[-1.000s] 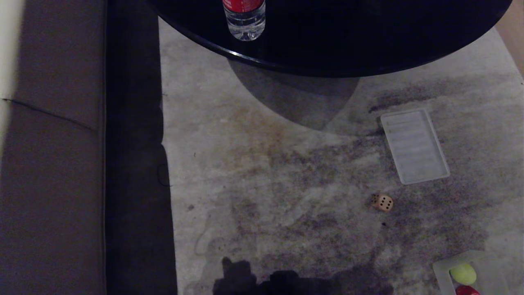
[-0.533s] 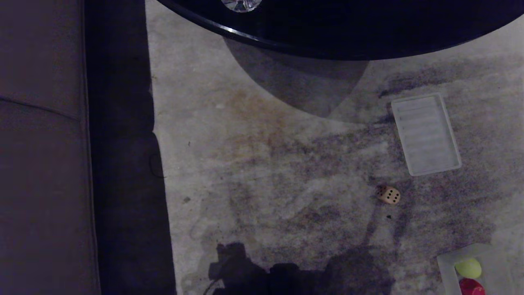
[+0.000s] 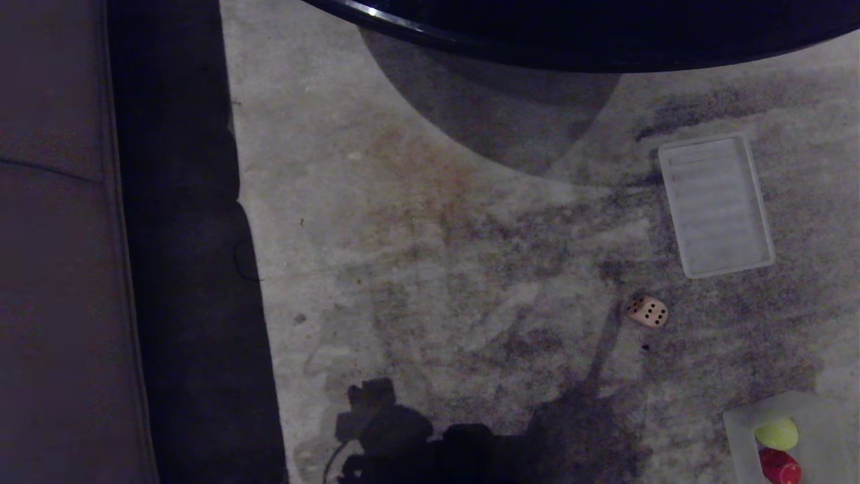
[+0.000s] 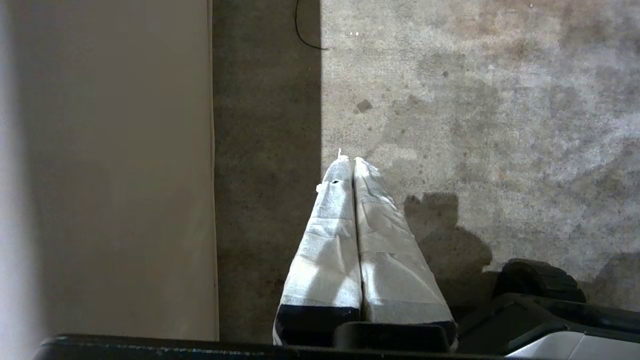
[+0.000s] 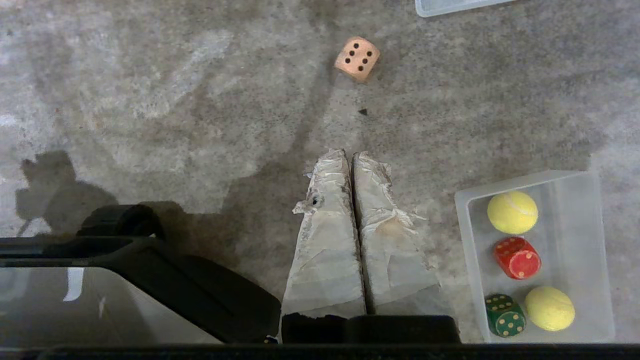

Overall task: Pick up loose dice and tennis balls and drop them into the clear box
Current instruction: Pick up toys out of the box

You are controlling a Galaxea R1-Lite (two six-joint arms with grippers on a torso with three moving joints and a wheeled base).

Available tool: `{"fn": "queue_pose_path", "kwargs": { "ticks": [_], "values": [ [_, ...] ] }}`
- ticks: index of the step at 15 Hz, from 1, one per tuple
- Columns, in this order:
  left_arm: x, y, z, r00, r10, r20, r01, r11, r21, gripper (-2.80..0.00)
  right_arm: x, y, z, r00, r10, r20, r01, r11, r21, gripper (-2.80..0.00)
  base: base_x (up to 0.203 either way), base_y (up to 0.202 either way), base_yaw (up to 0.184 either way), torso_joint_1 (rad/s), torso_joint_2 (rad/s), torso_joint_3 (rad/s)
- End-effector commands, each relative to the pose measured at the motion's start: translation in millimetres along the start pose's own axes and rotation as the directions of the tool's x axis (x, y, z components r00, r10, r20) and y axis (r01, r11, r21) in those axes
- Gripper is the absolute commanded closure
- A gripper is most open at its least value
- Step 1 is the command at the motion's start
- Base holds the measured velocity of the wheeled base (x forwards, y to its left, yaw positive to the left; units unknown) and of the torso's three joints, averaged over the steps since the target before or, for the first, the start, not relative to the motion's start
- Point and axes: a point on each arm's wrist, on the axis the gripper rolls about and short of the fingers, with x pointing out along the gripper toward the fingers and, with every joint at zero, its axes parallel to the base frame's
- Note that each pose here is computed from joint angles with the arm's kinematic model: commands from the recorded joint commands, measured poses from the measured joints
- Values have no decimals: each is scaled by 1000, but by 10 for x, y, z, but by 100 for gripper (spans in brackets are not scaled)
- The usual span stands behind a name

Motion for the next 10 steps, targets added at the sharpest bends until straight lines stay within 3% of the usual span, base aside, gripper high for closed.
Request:
{"fn": "queue_pose_path", "kwargs": {
  "ticks": [1,4,6,8,10],
  "values": [
    [2,1,-4,1000,1,-2,-1,1000,-1,0,-1,-2,-1,1000,-8,-2,8,1000,1,0,0,0,0,0,0,0],
    [2,1,-4,1000,1,-2,-1,1000,-1,0,10,1,280,1000,-9,-28,9,1000,12,0,0,0,0,0,0,0],
    [2,1,-4,1000,1,-2,-1,1000,-1,0,162,3,582,991,-10,-135,18,998,56,0,0,0,0,0,0,0],
    [2,1,-4,1000,1,-2,-1,1000,-1,0,466,2,793,959,-14,-283,41,995,88,0,0,0,0,0,0,0],
    [2,1,-4,1000,1,-2,-1,1000,-1,0,880,0,880,907,-16,-420,70,991,114,0,0,0,0,0,0,0]
  ]
}}
